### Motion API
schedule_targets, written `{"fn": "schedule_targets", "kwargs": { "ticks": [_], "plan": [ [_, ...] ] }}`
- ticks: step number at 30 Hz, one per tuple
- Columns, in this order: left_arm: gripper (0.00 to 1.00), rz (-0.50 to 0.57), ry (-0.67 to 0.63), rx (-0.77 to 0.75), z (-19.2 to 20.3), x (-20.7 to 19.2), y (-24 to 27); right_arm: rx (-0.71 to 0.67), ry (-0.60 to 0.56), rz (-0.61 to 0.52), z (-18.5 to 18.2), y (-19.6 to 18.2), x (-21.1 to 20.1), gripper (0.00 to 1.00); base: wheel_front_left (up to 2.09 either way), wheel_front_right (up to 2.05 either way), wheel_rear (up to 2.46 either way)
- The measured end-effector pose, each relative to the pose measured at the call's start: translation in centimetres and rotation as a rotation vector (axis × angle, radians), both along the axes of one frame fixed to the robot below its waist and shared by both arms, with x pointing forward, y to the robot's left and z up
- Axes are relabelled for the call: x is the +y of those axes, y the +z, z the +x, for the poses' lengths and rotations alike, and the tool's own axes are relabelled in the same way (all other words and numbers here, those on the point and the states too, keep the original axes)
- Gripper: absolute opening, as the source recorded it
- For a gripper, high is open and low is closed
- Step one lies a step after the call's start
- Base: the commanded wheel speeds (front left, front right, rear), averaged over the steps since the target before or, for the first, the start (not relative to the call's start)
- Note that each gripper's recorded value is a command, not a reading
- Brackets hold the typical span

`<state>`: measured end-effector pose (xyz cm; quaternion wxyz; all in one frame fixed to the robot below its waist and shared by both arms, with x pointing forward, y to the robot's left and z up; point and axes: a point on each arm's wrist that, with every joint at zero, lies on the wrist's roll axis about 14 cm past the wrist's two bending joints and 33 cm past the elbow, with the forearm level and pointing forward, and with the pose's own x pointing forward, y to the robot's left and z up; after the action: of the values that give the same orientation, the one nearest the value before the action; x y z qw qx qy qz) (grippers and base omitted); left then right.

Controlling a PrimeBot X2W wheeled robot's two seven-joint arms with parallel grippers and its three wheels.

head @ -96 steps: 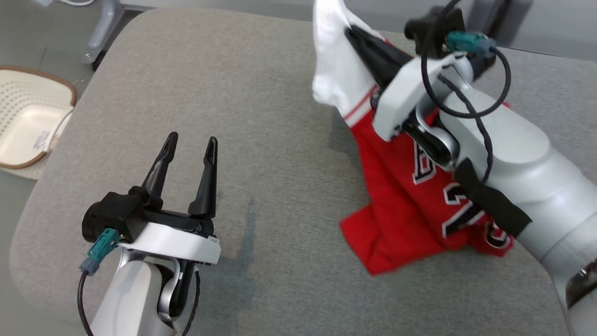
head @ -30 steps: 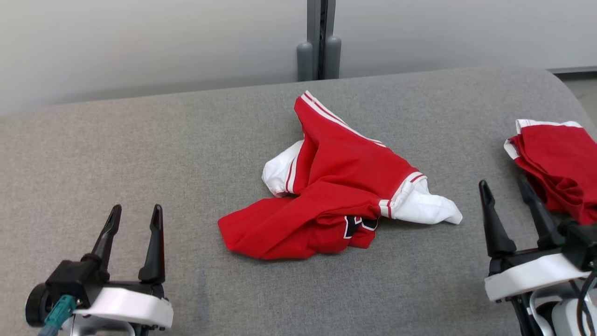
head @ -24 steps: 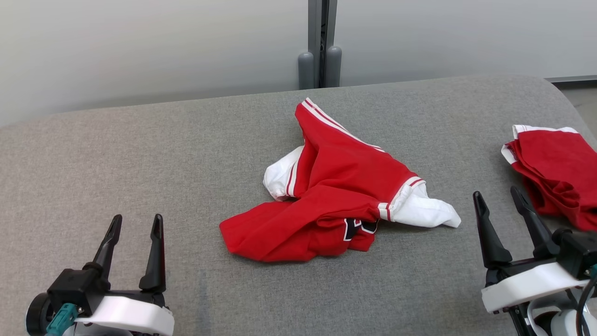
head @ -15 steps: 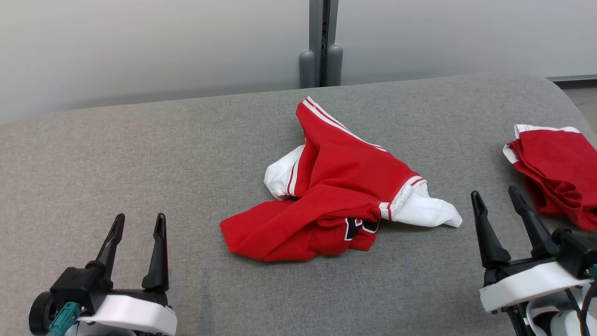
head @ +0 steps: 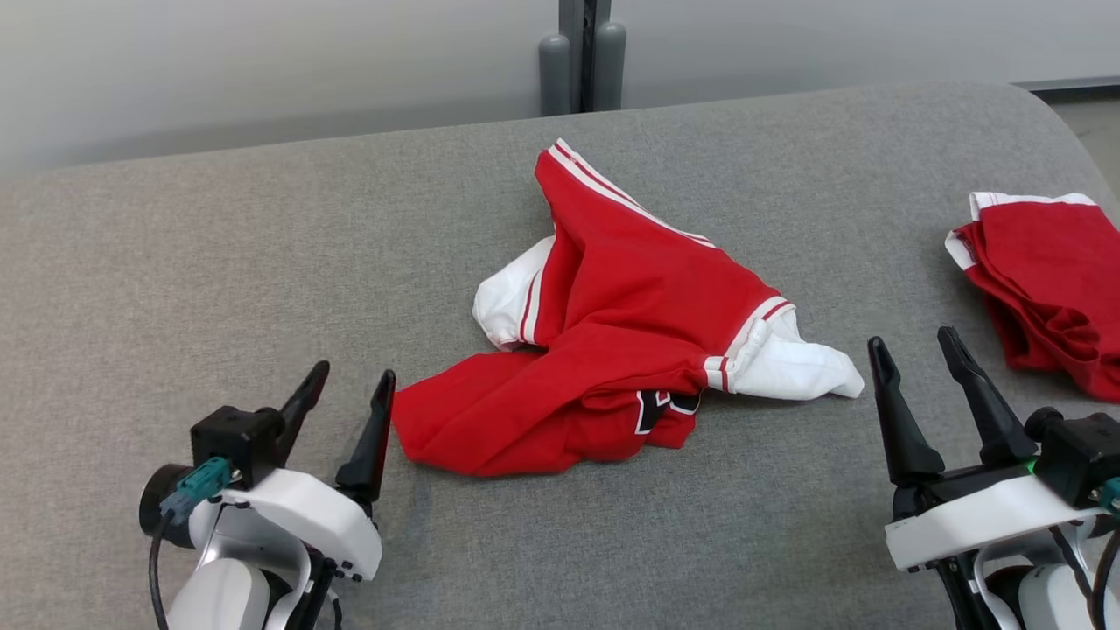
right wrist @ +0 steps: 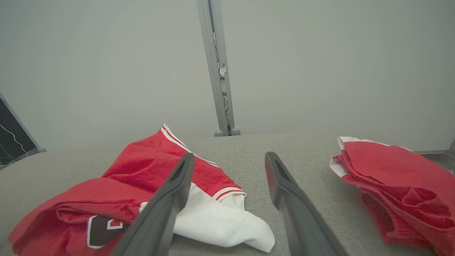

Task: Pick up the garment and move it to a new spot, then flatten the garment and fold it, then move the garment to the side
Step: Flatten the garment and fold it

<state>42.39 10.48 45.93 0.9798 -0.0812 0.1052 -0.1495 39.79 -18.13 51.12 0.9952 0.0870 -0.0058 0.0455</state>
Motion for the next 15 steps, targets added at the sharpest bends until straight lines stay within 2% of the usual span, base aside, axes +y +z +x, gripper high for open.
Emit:
{"fn": "schedule_targets", "kwargs": {
  "ticks": [5,13,14,15],
  "plan": [
    [1.00,0.005,-0.054,0.166,0.0,-1.1,-4.8,0.021,-0.012,0.010,0.3,-1.0,-0.3,1.00,0.00,0.00,0.00],
    [1.00,0.034,-0.126,0.320,0.1,-2.4,-9.3,0.043,-0.032,0.007,0.6,-1.9,-1.1,1.00,0.00,0.00,0.00],
    [0.73,0.034,-0.132,0.331,0.2,-2.5,-9.5,0.046,-0.035,0.006,0.6,-2.0,-1.2,1.00,0.00,0.00,0.00],
    [0.40,0.033,-0.137,0.337,0.3,-2.6,-9.7,0.048,-0.038,0.005,0.5,-2.1,-1.3,1.00,0.00,0.00,0.00]
  ]
}}
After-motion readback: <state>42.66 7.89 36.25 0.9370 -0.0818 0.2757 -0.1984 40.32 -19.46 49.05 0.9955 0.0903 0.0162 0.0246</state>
